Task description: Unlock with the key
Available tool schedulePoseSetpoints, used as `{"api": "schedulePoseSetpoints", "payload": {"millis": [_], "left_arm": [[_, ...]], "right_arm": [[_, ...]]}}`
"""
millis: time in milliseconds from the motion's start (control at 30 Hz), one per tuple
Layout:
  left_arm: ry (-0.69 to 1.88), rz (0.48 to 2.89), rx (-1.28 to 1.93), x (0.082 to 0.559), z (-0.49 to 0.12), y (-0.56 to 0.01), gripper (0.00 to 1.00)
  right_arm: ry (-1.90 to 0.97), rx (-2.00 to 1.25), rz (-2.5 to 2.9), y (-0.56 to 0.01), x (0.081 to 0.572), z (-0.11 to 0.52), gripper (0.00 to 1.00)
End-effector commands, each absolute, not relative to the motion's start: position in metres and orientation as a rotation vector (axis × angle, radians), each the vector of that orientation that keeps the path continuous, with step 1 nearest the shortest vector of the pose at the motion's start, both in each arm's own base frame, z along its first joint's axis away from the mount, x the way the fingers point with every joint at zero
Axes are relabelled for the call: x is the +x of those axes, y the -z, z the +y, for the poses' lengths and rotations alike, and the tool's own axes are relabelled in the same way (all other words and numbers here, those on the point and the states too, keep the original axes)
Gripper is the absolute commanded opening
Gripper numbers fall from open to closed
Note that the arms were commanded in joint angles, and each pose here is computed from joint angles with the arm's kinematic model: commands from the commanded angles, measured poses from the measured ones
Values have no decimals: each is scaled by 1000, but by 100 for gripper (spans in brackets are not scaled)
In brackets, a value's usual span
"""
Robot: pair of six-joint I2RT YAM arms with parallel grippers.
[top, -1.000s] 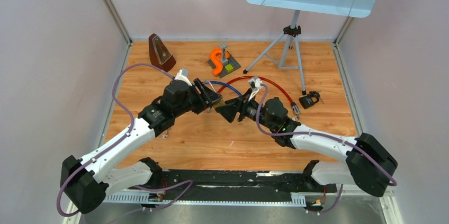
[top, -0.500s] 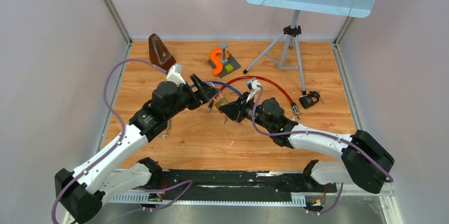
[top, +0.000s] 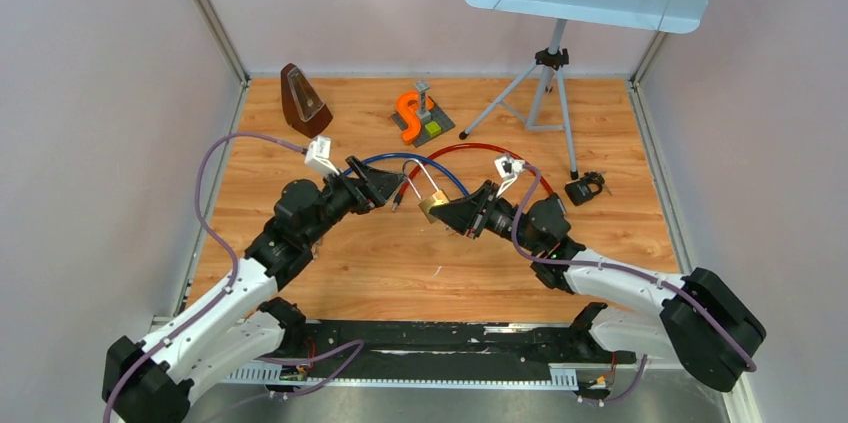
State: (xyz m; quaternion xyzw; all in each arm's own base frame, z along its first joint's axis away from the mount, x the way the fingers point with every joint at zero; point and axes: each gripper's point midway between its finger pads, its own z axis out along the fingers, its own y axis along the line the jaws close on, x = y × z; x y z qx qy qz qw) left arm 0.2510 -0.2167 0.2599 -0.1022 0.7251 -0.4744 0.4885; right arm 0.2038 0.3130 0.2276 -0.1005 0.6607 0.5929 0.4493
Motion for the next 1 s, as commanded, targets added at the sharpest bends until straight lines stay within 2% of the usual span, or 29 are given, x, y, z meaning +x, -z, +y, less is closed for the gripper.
{"api": "schedulePoseSetpoints", "payload": {"millis": [0,200,267,333,367,400,467,633,800,967], "left_arm": [[1314,1653,-188,248,-235,-290,90],[1367,1676,-149,249,-248,-287,68],[1383,1676,-154,250,-250,-287,56],[1395,1676,-156,249,-251,-289,32],[1390,1690,-160,249,-251,-288,25],[1382,1701,-164,249,-250,-287,14],[1332,1765,-183,250,-247,-279,2],[1136,2006,-286,254,-234,-246,0],[1108,2176,-277,251,-244,-225,0],[1086,2261,-299,249,-246,-206,0]], "right_arm": [[-1695,-292,1365,-297,181,309,0],[-1724,-323,1379,-295,179,315,0],[-1717,-327,1397,-291,181,317,0],[-1684,-329,1417,-287,184,318,0],[-1650,-323,1439,-282,189,317,0],[-1603,-310,1468,-277,195,317,0],[-1469,-297,1557,-259,209,314,0],[-1060,-387,1704,-222,238,300,0],[-627,-529,1824,-181,252,290,0],[-70,-626,1936,-124,273,263,0]]}}
